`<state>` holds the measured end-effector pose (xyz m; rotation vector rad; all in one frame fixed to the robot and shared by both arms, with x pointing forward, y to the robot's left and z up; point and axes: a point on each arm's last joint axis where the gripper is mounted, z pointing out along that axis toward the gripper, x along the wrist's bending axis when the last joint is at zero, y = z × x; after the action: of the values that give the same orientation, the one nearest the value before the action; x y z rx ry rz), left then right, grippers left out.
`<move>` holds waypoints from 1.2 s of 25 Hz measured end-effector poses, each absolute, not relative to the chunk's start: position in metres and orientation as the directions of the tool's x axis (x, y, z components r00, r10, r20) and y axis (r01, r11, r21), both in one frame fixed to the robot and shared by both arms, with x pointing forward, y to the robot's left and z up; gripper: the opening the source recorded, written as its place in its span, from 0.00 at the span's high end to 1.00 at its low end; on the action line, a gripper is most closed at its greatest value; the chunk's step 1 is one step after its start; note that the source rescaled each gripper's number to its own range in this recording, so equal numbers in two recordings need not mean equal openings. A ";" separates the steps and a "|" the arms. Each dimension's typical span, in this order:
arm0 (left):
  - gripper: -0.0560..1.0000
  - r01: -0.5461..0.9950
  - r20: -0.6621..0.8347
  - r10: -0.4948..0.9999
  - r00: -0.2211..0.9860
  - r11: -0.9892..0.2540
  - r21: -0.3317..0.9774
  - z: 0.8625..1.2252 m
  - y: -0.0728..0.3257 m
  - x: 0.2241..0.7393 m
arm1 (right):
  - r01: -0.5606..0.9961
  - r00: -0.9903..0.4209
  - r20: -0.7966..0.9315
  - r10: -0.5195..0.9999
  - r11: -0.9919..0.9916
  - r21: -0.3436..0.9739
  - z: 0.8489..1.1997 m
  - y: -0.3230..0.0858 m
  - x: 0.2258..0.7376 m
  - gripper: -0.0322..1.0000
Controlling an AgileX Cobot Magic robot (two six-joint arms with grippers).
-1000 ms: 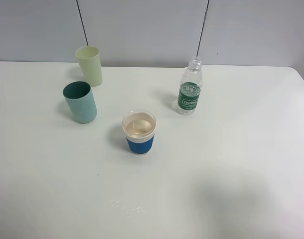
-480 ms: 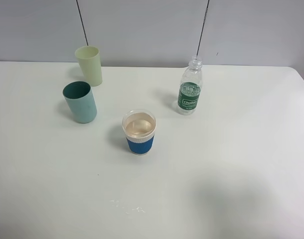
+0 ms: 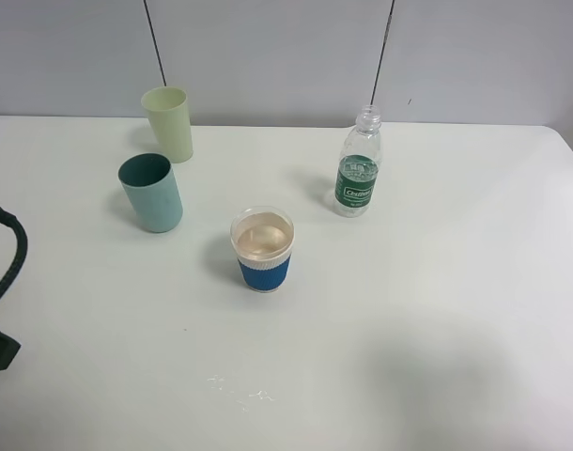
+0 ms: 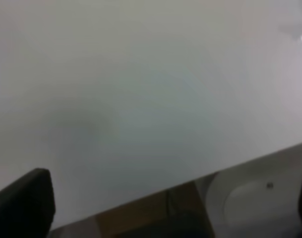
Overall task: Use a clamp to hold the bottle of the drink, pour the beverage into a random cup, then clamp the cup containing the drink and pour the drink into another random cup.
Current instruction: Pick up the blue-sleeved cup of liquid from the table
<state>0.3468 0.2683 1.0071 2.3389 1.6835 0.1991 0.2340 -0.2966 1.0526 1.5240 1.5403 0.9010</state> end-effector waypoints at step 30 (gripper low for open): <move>0.00 0.745 -0.032 0.896 0.442 -0.347 0.569 0.933 0.222 0.400 | 0.451 0.017 -0.044 0.999 0.031 0.892 1.053 -0.297 0.234 0.00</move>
<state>0.4005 0.2224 0.9328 2.1866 1.3751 0.3912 0.2340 -0.2966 1.0526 1.5248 1.5398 0.9014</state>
